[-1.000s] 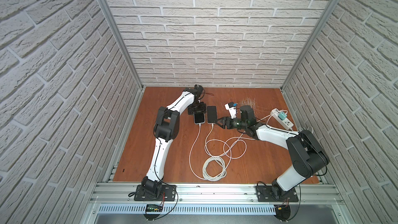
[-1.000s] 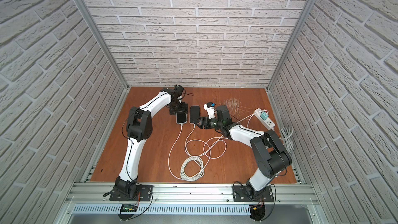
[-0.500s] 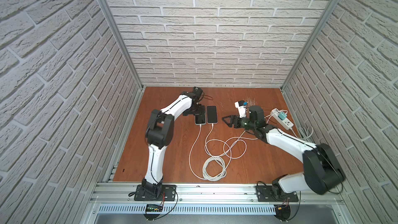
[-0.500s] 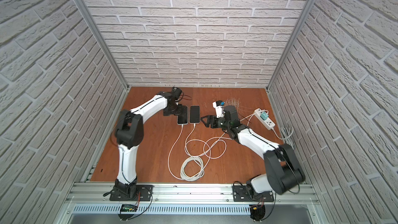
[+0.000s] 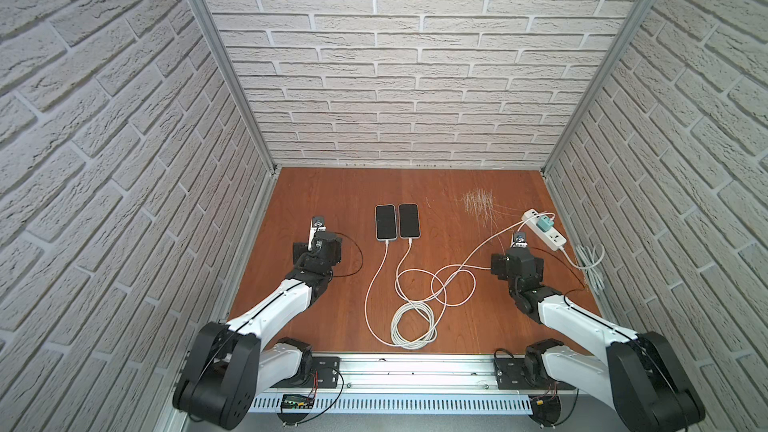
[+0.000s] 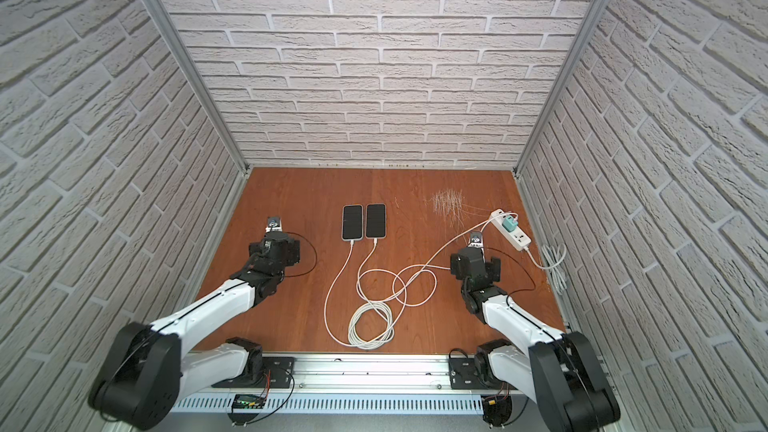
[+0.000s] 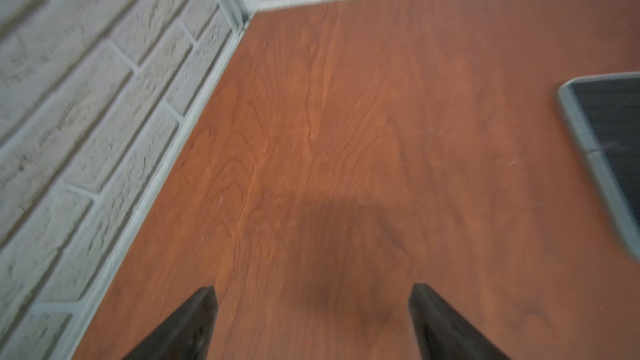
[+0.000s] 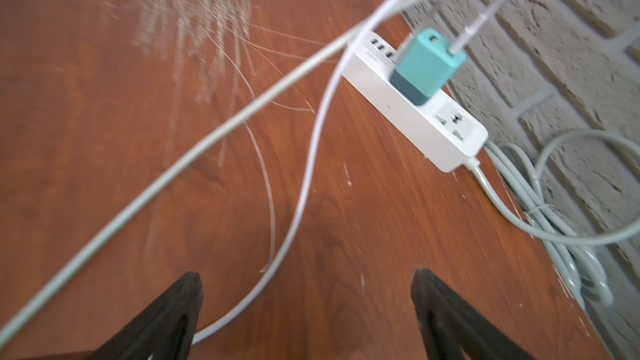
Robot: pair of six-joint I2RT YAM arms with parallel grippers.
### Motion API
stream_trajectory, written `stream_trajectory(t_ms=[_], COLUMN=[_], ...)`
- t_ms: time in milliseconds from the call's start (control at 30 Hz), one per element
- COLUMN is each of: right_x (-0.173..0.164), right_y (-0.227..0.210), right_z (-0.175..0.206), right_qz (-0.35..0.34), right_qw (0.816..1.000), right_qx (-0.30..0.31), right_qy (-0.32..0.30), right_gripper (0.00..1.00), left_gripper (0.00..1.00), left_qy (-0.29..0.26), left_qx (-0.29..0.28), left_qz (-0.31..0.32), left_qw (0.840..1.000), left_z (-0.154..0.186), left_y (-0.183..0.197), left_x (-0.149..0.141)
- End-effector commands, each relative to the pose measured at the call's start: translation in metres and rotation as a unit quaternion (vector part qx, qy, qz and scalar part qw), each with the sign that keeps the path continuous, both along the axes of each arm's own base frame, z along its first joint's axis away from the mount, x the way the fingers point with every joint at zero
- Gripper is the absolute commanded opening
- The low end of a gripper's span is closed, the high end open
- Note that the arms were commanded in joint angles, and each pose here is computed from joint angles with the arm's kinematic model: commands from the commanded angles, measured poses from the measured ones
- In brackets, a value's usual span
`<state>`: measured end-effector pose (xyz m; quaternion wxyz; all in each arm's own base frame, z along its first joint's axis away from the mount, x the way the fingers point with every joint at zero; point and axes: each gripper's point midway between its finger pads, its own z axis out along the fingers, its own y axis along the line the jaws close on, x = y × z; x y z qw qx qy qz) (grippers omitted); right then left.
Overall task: Plug the charging cable into the phone
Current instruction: Reset both arms
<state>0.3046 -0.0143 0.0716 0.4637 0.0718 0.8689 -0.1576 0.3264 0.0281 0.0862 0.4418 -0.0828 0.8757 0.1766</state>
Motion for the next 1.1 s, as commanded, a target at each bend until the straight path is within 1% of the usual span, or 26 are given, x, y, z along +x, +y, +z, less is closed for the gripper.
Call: stream_trajectory(t_ms=[0, 33, 67, 100, 133, 167, 200, 233, 267, 300, 333, 367, 433, 633, 1067], right_x=[0.034, 0.04, 0.045, 0.052, 0.06, 0.069, 0.074, 0.084, 0.088, 0.088, 0.088, 0.09, 0.088, 0.094, 0.095], right_y=[-0.016, -0.018, -0.019, -0.02, -0.017, -0.006, 0.008, 0.01, 0.004, -0.003, -0.007, -0.007, -0.007, 0.01, 0.013], right_z=[0.062, 0.064, 0.068, 0.057, 0.051, 0.044, 0.029, 0.032, 0.027, 0.026, 0.017, 0.023, 0.024, 0.022, 0.019], right_qz=[-0.039, -0.041, -0.038, -0.027, -0.014, 0.02, 0.061, 0.068, 0.048, 0.035, 0.038, 0.045, 0.045, 0.095, 0.108], right_qw=[0.987, 0.983, 0.976, 0.976, 0.977, 0.982, 0.987, 0.983, 0.987, 0.99, 0.99, 0.986, 0.988, 0.986, 0.984], right_qx=[0.005, 0.01, 0.022, 0.036, 0.037, 0.033, 0.042, 0.041, 0.036, 0.056, 0.075, 0.078, 0.081, 0.086, 0.09], right_qy=[-0.158, -0.178, -0.211, -0.212, -0.209, -0.187, -0.145, -0.165, -0.148, -0.127, -0.115, -0.139, -0.125, -0.111, -0.105], right_gripper=[0.98, 0.97, 0.97, 0.95, 0.93, 0.9, 0.86, 0.91, 0.96, 1.0, 0.99, 0.99, 0.99, 0.99, 0.99], left_gripper=[0.89, 0.89, 0.88, 0.88, 0.88, 0.87, 0.9, 0.97, 0.98, 0.98, 0.98, 0.98, 0.98, 0.98, 0.98], left_qy=[-0.13, -0.132, -0.137, -0.145, -0.156, -0.142, -0.136, -0.137, -0.138, -0.139, -0.139, -0.138, -0.138, -0.138, -0.138], left_qx=[-0.032, -0.02, 0.0, -0.001, -0.015, -0.033, -0.048, -0.068, -0.081, -0.083, -0.08, -0.084, -0.092, -0.093, -0.092], left_qz=[0.015, -0.002, -0.007, -0.024, -0.033, -0.039, -0.041, -0.052, -0.062, -0.077, -0.083, -0.085, -0.087, -0.087, -0.087], left_qw=[0.991, 0.991, 0.991, 0.989, 0.987, 0.989, 0.989, 0.987, 0.985, 0.984, 0.984, 0.983, 0.982, 0.982, 0.982], left_z=[0.031, 0.032, 0.033, 0.027, 0.023, 0.018, 0.012, 0.007, 0.003, 0.003, 0.003, 0.002, 0.001, 0.002, 0.002], left_y=[0.022, 0.02, 0.022, 0.021, 0.022, 0.023, 0.025, 0.024, 0.024, 0.02, 0.018, 0.018, 0.019, 0.018, 0.019], left_x=[0.039, 0.047, 0.053, 0.056, 0.062, 0.064, 0.065, 0.065, 0.066, 0.067, 0.067, 0.067, 0.067, 0.067, 0.067])
